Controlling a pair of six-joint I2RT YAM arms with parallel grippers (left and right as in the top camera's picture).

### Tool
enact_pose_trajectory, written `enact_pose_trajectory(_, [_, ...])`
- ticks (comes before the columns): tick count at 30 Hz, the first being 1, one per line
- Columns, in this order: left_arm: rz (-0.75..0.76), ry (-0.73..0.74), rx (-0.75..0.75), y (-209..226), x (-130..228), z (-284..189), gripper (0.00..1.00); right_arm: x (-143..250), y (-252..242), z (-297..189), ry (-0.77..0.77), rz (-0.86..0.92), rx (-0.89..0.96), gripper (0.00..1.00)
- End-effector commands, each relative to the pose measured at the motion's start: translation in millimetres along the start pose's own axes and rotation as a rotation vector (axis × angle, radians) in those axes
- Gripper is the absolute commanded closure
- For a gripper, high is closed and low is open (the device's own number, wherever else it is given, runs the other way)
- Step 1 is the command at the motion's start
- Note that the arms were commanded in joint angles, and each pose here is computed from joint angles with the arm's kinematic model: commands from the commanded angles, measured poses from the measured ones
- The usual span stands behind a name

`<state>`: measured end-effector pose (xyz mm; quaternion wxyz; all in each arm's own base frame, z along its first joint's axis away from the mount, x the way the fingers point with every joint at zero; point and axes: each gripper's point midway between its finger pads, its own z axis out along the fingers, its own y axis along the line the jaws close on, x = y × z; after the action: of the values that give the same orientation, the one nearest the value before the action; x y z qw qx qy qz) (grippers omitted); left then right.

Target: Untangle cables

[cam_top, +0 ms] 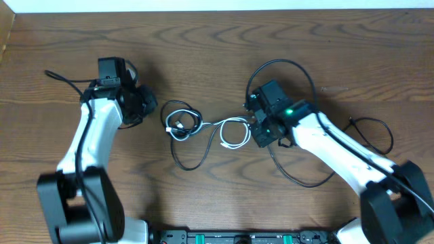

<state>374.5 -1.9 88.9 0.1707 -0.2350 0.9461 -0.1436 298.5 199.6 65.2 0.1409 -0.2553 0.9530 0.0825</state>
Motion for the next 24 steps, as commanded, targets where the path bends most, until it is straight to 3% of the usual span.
enact_pose_trajectory(1, [0.086,-0.056,0.036,-30.2,-2.7,-20.2,0.92,-4.7,-7.1,-13.5,-0.036,0.032,0.008,0.99])
enact_pose_trajectory(5, [0.171,-0.009,0.060,-58.5,21.9,-13.8,0.91,-4.6,-2.6,-13.7,-0.035,0.033,-0.022,0.99])
enact_pose_trajectory(7, [0.221,0.017,0.069,-73.4,36.0,-8.0,0.83,-4.7,-1.5,-13.7,-0.035,0.034,-0.028,0.99])
enact_pose_trajectory(10, [0.277,0.036,0.054,-85.8,50.7,0.0,0.63,-4.6,-0.6,-13.8,-0.034,0.052,-0.034,0.99])
enact_pose_trajectory(14, [0.338,0.036,-0.050,-83.1,61.5,17.9,0.50,-4.6,2.5,-13.9,-0.034,0.051,-0.052,0.99])
enact_pose_trajectory(24, [0.373,0.141,-0.097,-78.9,86.4,74.4,0.48,-1.1,3.8,-13.8,-0.019,0.060,-0.059,0.99])
